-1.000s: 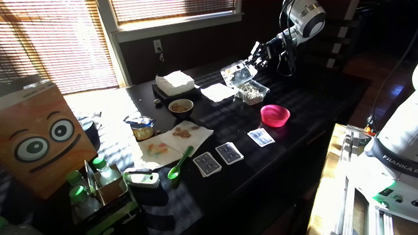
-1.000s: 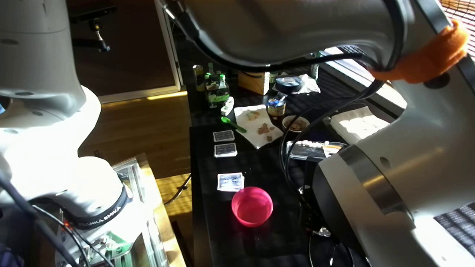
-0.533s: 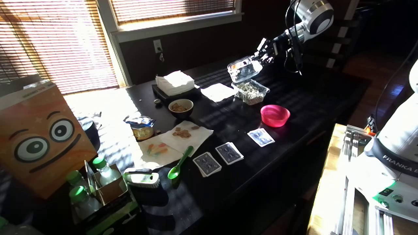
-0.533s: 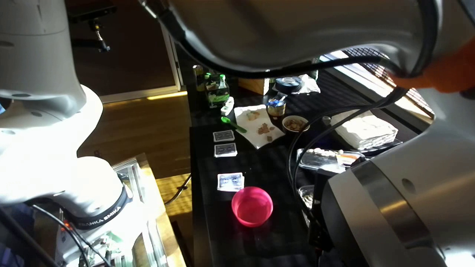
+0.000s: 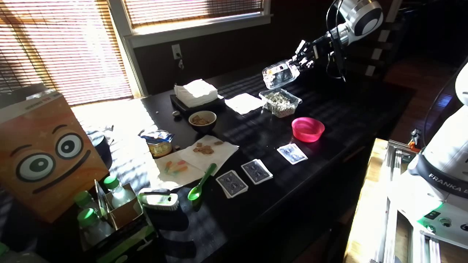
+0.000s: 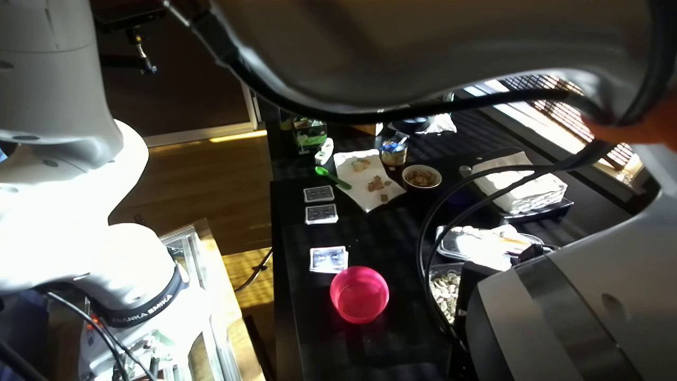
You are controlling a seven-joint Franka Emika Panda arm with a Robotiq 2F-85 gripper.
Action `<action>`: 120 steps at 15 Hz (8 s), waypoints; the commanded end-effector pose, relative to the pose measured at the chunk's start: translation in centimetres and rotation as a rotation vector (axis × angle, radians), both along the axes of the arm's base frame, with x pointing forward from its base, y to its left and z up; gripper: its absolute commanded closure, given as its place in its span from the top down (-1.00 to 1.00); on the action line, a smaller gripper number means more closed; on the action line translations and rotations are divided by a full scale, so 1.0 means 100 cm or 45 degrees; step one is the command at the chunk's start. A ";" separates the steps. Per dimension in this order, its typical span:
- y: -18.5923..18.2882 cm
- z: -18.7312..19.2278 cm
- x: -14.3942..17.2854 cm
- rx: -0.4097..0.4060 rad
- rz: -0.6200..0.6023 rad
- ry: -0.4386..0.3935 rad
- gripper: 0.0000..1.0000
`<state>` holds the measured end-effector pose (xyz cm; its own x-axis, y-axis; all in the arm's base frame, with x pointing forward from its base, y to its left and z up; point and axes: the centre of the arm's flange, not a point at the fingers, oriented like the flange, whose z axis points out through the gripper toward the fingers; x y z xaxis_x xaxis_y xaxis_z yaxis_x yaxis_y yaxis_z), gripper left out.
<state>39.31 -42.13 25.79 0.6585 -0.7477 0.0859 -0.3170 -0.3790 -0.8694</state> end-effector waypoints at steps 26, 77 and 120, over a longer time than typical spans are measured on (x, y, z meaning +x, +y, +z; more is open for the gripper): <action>-0.034 0.016 -0.018 -0.417 -0.183 0.077 -0.96; 0.105 0.075 -0.020 -0.507 0.533 -0.195 -0.96; 0.208 0.014 0.102 -0.645 0.551 0.402 1.00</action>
